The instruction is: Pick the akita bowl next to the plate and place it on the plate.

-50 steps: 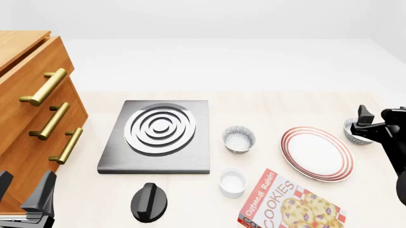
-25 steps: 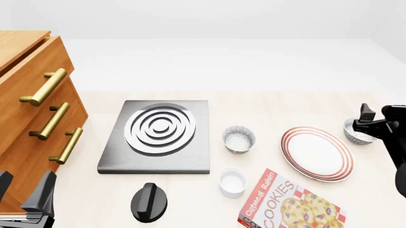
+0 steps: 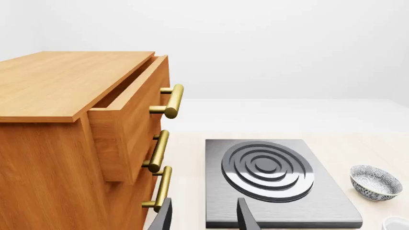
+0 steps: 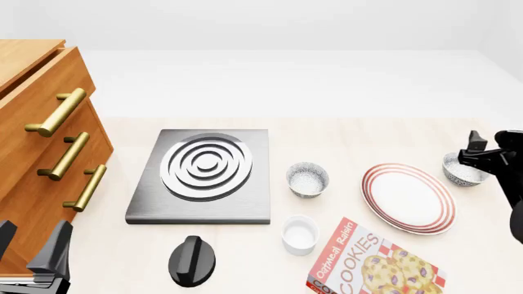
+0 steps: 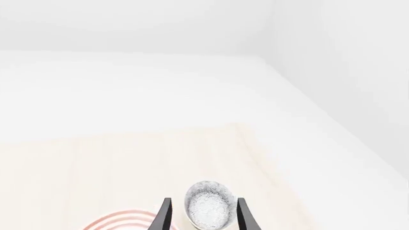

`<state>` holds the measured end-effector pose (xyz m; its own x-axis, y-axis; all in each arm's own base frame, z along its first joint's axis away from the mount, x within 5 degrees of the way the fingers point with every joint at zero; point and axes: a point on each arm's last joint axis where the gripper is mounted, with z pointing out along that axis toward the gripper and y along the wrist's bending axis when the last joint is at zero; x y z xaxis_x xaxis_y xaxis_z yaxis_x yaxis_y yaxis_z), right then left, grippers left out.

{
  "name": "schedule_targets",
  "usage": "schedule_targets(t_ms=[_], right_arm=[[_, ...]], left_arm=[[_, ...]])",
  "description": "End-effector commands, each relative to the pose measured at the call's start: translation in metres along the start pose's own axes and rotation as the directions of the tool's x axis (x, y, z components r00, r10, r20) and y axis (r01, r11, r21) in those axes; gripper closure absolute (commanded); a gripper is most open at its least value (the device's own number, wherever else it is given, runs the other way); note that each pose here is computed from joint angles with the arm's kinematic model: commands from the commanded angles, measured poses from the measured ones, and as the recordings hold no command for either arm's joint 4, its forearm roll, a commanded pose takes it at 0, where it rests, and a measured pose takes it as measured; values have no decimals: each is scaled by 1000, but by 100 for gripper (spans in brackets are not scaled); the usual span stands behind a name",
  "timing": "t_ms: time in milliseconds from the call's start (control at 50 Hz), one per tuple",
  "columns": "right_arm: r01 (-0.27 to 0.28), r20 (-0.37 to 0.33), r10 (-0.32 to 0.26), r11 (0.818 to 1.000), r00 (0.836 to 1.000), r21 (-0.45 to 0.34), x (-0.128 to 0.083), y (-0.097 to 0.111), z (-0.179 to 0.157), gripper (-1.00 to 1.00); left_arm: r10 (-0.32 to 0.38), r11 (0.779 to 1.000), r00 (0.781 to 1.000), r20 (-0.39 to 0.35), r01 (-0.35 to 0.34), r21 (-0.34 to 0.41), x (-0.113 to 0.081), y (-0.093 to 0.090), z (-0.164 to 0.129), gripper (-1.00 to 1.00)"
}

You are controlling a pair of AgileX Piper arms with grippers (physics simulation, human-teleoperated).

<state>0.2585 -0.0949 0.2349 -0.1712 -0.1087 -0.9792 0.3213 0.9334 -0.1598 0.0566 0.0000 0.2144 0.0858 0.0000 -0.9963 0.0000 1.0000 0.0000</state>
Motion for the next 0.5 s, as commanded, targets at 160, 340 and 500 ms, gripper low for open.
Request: schedule_targets(t_ms=[160,340,500], right_arm=[[-12,-19,12,1000,1000,23,3,-7,12,-100],[-21,-32,22,999,999,32,6,-10,18,-100],[-25,-40,27,999,999,44,8,-14,27,-100]], left_arm=[[0,1000,1000,0,0,0,0,0,0,-100],[0,1000,1000,0,0,0,0,0,0,-100],[0,1000,1000,0,0,0,0,0,0,-100]])
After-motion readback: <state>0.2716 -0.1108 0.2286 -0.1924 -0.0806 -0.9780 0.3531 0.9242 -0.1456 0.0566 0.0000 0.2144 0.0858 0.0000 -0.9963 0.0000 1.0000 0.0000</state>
